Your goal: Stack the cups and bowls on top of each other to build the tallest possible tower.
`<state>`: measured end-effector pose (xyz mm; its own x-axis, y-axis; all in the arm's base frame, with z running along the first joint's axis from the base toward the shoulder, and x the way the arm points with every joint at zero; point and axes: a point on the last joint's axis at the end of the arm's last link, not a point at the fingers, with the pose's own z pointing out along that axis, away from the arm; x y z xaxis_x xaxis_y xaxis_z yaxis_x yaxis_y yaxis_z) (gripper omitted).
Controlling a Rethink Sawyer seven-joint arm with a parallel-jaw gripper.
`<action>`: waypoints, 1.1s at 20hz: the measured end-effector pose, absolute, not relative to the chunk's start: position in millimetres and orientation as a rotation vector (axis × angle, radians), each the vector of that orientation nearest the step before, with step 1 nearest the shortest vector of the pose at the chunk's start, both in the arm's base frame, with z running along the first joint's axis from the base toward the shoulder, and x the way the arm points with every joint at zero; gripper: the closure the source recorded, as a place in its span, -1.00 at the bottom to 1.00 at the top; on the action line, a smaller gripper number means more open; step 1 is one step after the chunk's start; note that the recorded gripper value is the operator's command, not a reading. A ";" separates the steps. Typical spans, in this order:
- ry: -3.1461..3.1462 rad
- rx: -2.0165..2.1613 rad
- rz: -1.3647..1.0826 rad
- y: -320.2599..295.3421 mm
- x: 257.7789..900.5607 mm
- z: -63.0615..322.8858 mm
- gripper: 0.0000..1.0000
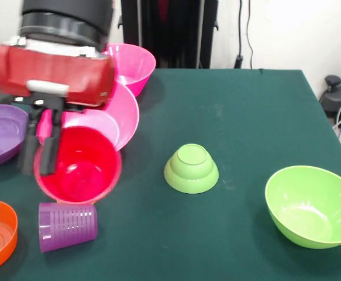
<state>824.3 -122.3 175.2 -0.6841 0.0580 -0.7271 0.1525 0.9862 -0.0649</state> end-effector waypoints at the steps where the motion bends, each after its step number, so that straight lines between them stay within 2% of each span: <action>1: 2.303 0.112 -0.157 -112.1 826.3 177.7 1.00; 7: 2.178 0.011 -0.130 -71.5 835.8 188.8 1.00; 22: 2.001 -0.024 -0.103 -76.3 832.0 195.7 1.00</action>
<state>832.0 -76.3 195.7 -0.4190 -0.0635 -0.9058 0.0300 0.9960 -0.0837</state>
